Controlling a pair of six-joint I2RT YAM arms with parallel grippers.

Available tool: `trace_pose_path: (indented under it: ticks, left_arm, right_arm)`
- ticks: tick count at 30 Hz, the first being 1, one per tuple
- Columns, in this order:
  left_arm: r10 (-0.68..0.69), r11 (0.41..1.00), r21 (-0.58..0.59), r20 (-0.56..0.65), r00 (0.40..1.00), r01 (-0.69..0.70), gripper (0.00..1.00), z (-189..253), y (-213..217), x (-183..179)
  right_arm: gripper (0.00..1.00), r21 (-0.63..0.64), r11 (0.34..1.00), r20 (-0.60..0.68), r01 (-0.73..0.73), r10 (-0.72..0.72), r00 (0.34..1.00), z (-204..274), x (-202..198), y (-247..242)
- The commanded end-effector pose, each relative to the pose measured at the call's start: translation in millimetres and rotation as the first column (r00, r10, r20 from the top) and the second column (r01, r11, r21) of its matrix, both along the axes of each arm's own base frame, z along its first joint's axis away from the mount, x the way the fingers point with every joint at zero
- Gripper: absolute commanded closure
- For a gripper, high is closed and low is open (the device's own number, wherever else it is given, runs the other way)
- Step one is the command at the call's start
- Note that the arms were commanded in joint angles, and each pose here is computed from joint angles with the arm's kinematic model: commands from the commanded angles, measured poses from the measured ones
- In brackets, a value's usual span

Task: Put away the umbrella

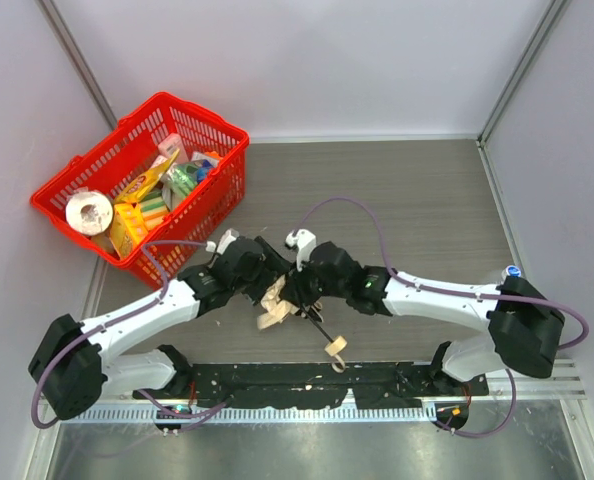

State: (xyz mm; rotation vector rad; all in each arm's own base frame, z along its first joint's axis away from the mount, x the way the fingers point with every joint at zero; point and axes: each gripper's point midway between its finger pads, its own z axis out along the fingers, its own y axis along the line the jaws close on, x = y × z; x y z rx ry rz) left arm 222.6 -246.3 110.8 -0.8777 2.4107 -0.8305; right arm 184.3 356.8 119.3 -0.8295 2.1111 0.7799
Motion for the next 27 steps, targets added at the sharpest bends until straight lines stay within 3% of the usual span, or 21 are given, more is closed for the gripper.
trace_pose_path:
  ticks: [1,8,11,14,19,20,23,27]
  left_arm:
    - [-0.075,0.991,-0.096,0.179,0.981,0.093,0.14,35,-22,11]
    - [-0.088,0.991,-0.074,0.259,0.962,0.110,0.17,41,-21,15]
    - [-0.076,0.992,-0.078,0.301,0.951,0.104,0.32,47,-17,16]
    - [-0.064,0.991,-0.093,0.327,0.943,0.099,0.53,50,-15,17]
    - [-0.070,0.984,-0.128,0.368,0.927,0.125,0.92,63,-22,19]
    - [-0.069,0.983,-0.132,0.379,0.923,0.128,0.97,65,-22,20]
    - [-0.054,0.983,-0.141,0.401,0.914,0.121,1.00,71,-21,23]
    - [-0.005,0.977,-0.187,0.444,0.896,0.098,1.00,85,-21,30]
  right_arm:
    - [0.99,0.430,0.901,-0.053,-0.058,0.089,0.995,98,1,25]
    - [0.99,0.598,0.794,-0.104,-0.112,0.215,0.971,139,-3,26]
    - [0.99,0.661,0.738,-0.114,-0.134,0.275,0.955,155,-9,21]
    - [0.99,0.671,0.720,-0.103,-0.178,0.328,0.939,161,-19,18]
    - [0.98,0.608,0.771,-0.117,-0.187,0.320,0.940,151,-20,14]
    - [0.94,0.600,0.783,-0.116,-0.168,0.292,0.949,152,-16,13]
    - [0.63,0.583,0.803,-0.147,-0.127,0.258,0.955,150,-15,8]
    - [0.46,0.592,0.805,-0.205,-0.025,0.181,0.962,159,-10,1]
